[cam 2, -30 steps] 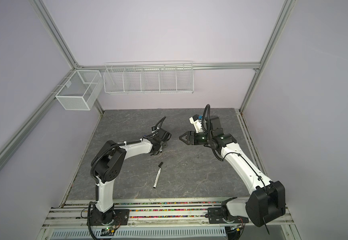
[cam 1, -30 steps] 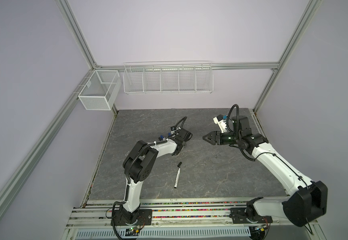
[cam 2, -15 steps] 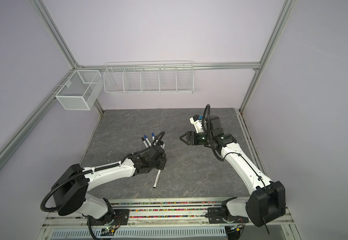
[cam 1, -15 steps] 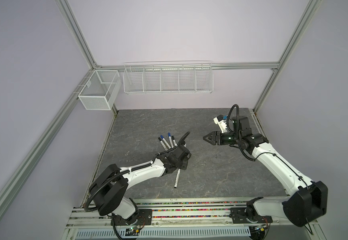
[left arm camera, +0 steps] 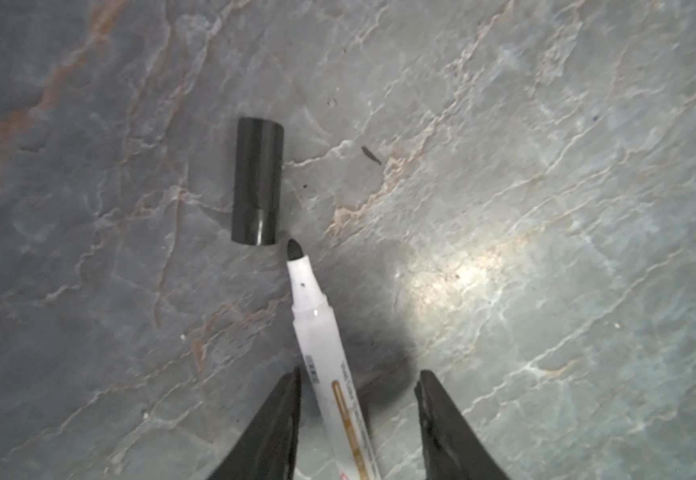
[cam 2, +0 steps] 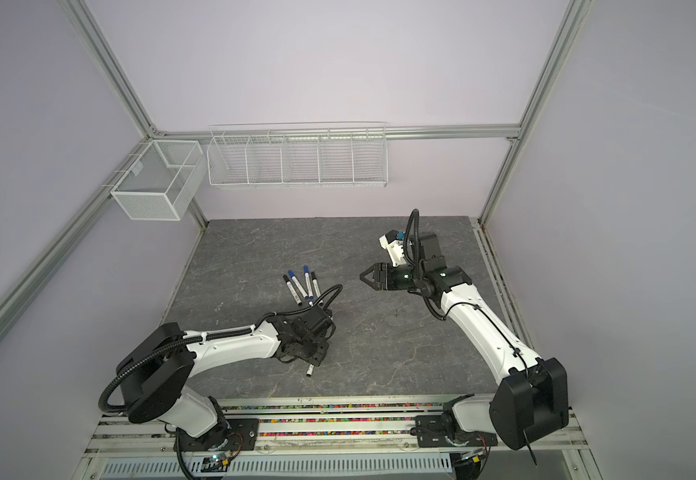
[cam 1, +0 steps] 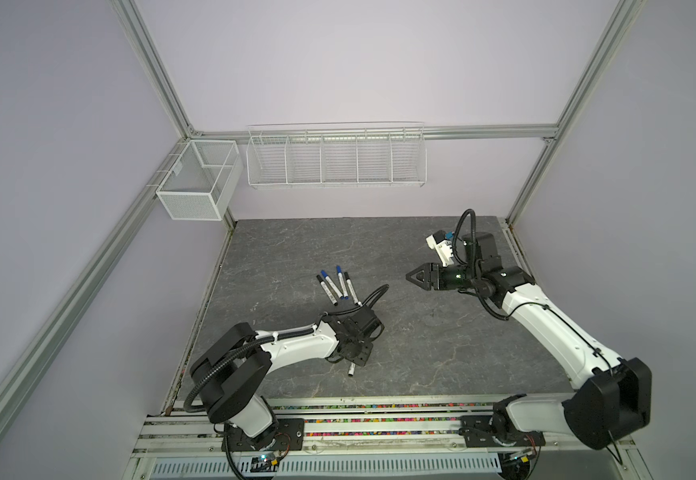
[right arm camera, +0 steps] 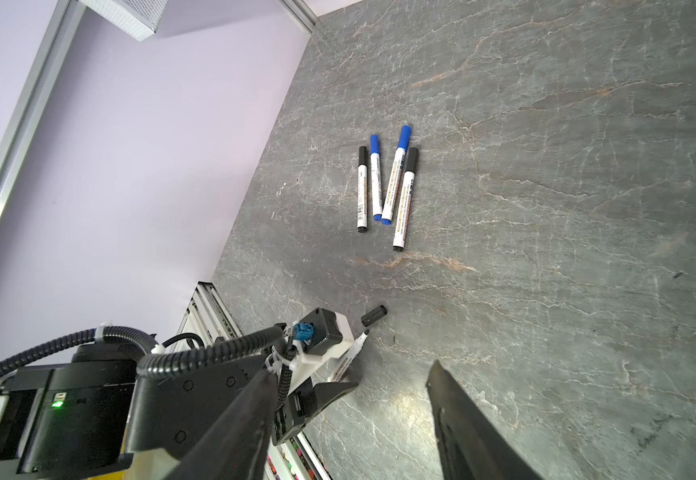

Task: Insert the pens into the pen caps
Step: 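Grasp the last uncapped white marker with the left gripper, then raise the marker upright with the left gripper while the right gripper approaches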

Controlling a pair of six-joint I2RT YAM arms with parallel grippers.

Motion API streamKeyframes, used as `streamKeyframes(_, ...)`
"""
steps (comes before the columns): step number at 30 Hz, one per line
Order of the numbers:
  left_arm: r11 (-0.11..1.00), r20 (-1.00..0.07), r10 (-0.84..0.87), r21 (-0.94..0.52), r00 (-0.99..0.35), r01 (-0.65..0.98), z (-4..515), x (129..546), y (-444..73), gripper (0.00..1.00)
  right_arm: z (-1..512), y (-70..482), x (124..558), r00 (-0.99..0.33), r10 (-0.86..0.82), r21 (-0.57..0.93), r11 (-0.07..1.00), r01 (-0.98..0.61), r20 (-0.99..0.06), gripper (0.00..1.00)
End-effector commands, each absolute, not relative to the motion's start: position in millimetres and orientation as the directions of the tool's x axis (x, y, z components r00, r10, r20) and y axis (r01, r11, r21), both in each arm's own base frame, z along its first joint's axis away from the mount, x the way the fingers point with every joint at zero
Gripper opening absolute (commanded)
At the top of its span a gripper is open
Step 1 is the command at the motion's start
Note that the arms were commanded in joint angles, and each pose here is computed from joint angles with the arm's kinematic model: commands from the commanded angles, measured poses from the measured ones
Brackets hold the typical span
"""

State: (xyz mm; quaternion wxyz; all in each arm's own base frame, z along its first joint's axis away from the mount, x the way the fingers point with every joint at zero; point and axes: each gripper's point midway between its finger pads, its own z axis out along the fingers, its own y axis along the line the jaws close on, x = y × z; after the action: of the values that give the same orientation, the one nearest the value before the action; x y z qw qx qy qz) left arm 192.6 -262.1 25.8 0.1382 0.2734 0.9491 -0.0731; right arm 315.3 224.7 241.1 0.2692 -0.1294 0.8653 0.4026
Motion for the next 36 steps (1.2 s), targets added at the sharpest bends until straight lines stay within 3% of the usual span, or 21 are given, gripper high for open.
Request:
streamKeyframes(1,0.831,-0.229,0.533,-0.038,-0.815,0.554,26.0,185.9,-257.2,0.42,240.6,219.5,318.0,-0.814,-0.011,0.612,0.654,-0.446,-0.581,0.62)
streamKeyframes(8,0.838,-0.120,0.545,0.044,-0.830,0.544,14.2,182.5,-241.4,0.32,244.7,213.7,319.8,-0.806,0.009,0.609,0.660,-0.440,-0.592,0.62)
streamKeyframes(14,0.836,-0.080,0.548,0.078,-0.833,0.543,4.6,180.9,-234.1,0.05,247.0,211.9,319.1,-0.803,0.014,0.611,0.657,-0.441,-0.595,0.62)
streamKeyframes(16,0.829,-0.128,0.559,0.055,-0.819,0.557,16.1,185.3,-242.4,0.00,247.9,212.1,318.7,-0.804,0.015,0.613,0.655,-0.441,-0.595,0.62)
streamKeyframes(22,0.765,-0.394,0.545,-0.128,-0.740,0.632,92.9,203.2,-285.4,0.00,254.8,215.7,317.9,-0.802,0.031,0.634,0.630,-0.447,-0.596,0.62)
streamKeyframes(28,0.707,-0.728,0.231,-0.330,-0.645,0.625,194.3,249.7,-315.0,0.00,275.5,232.7,310.1,-0.783,0.045,0.681,0.527,-0.509,-0.620,0.62)
streamKeyframes(31,0.663,-0.802,0.133,-0.366,-0.583,0.654,226.2,261.8,-330.9,0.00,288.0,247.3,302.9,-0.766,0.027,0.681,0.478,-0.554,-0.642,0.62)
streamKeyframes(36,0.562,-0.820,0.089,-0.428,-0.566,0.708,247.7,262.0,-357.5,0.00,296.8,266.1,295.7,-0.753,-0.015,0.669,0.446,-0.594,-0.658,0.62)
